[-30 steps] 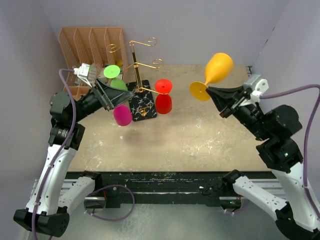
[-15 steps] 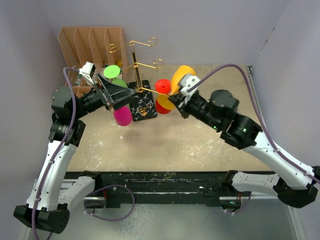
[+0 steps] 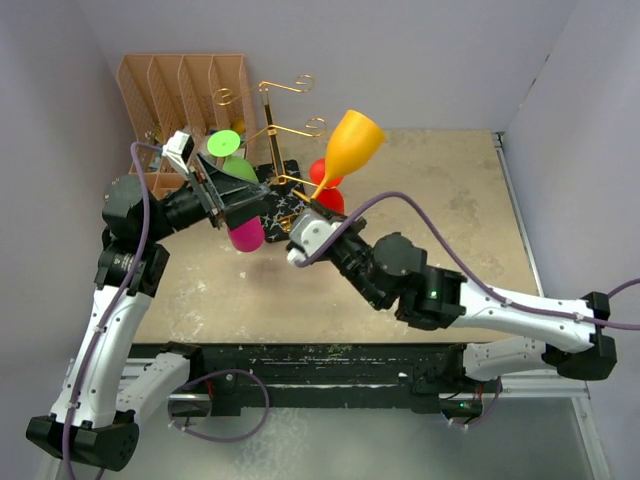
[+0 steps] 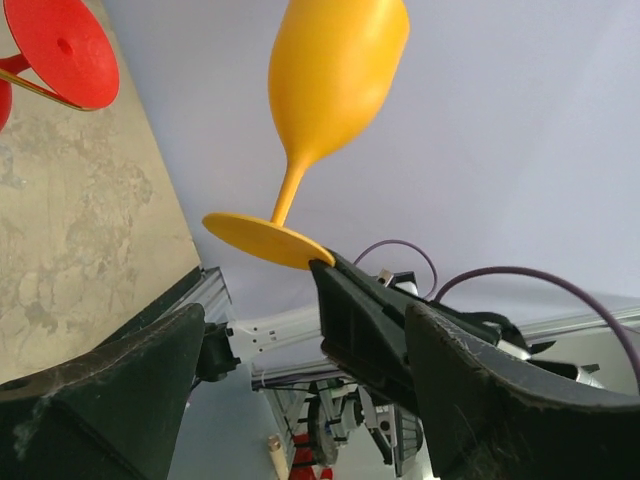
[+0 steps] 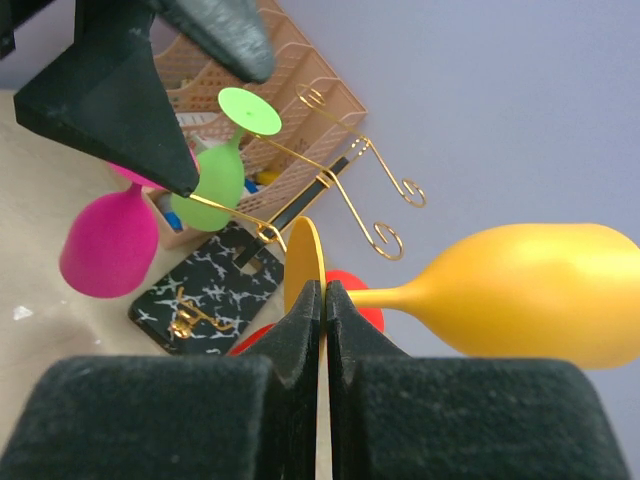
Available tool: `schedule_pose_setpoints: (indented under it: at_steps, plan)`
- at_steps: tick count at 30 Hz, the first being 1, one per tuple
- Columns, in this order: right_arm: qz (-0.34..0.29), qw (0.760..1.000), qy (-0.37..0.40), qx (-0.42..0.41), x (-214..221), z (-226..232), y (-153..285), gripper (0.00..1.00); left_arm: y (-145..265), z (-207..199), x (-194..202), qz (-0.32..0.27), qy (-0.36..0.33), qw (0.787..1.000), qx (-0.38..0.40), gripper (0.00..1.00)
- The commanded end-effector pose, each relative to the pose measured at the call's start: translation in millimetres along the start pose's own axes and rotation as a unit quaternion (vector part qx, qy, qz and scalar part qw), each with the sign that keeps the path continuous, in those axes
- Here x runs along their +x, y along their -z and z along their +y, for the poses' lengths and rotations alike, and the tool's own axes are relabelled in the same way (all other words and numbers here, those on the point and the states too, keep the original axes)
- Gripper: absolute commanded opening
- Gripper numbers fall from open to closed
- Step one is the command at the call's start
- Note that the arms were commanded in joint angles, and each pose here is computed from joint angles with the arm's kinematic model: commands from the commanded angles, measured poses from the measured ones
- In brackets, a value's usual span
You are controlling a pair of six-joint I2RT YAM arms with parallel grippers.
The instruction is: Take the wine glass off the wine glass rack
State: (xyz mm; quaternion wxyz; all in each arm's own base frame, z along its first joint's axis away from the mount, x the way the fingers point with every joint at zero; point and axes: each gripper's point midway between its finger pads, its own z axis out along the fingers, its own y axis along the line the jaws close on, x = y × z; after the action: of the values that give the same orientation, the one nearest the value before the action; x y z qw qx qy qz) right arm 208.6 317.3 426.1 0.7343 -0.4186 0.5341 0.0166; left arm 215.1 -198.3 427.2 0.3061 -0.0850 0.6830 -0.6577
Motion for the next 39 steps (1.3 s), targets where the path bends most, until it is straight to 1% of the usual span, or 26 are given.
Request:
schedule_pose_setpoints:
  at_steps: [1, 3, 10, 18, 22, 24, 26, 30, 39]
  plan:
    - [-0.021, 0.996, 0.057, 0.072, -15, -8, 2, 0.0, 4, -7, 5, 0.001, 0.017, 1.0, 0.007, 0.84]
    - [-0.028, 0.992, 0.088, 0.084, -17, -1, 4, 0.0, 3, -6, 4, -0.002, 0.024, 1.0, 0.007, 0.84]
    - [-0.032, 0.984, 0.137, 0.114, -22, 17, 5, 0.0, 4, -4, 6, -0.001, 0.028, 1.0, 0.005, 0.84]
    - [-0.037, 0.969, 0.185, 0.159, -20, 19, 9, 0.0, 8, 0, 11, -0.001, 0.03, 1.0, -0.003, 0.84]
    - [-0.049, 0.967, 0.197, 0.157, -25, 25, 11, 0.0, 8, 5, 10, -0.004, 0.035, 0.999, -0.007, 0.84]
    - [-0.048, 0.965, 0.214, 0.147, -16, 37, 12, 0.0, 7, 7, 10, -0.004, 0.037, 0.999, -0.009, 0.84]
    - [-0.053, 0.964, 0.215, 0.148, -15, 40, 14, 0.0, 7, 10, 10, -0.004, 0.039, 0.999, -0.01, 0.83]
    - [-0.058, 0.958, 0.24, 0.148, -15, 48, 17, 0.0, 6, 15, 10, -0.003, 0.043, 0.999, -0.013, 0.83]
    - [-0.074, 0.949, 0.261, 0.162, -18, 59, 19, 0.0, 3, 18, 8, -0.002, 0.046, 0.999, -0.014, 0.81]
